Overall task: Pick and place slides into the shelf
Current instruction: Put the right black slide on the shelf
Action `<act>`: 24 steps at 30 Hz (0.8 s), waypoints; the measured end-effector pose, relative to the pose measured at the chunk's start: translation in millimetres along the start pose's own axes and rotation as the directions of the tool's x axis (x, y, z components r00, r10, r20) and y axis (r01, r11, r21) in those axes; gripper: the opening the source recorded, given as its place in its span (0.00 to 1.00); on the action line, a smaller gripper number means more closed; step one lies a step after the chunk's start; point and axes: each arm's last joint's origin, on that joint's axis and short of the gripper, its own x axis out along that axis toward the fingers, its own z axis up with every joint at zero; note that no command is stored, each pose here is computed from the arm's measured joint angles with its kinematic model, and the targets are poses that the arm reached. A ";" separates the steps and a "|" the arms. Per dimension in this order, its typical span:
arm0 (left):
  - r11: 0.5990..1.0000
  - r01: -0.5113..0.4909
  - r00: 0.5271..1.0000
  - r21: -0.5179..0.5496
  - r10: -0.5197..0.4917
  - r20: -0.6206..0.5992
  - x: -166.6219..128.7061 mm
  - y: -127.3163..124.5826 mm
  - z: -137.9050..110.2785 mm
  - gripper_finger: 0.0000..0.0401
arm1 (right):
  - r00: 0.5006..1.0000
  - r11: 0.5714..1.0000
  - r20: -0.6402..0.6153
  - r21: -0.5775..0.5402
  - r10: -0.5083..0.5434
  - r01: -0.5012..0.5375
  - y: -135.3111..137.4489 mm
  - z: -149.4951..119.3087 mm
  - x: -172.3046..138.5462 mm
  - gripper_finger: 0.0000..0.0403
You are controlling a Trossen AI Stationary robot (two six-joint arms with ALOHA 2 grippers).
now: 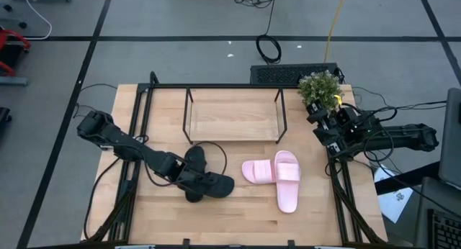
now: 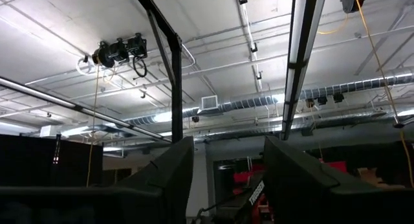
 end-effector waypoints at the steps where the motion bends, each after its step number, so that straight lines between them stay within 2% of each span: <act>1: 1.000 0.003 1.000 -0.004 -0.003 0.001 1.5 -0.6 0.6 0.40 | 1.000 1.000 0.001 0.000 0.000 0.000 0.0 0.1 0.0 0.44; 12: 0.998 -0.058 0.998 -0.030 0.058 -0.010 15.5 3.2 1.8 0.40 | 1.000 1.000 -0.001 0.000 -0.003 0.003 -0.1 -0.1 0.0 0.44; 24: 0.997 -0.062 0.998 -0.036 0.062 -0.007 24.8 2.6 4.8 0.40 | 1.000 1.000 -0.006 0.007 -0.006 0.006 -0.3 -0.6 0.0 0.44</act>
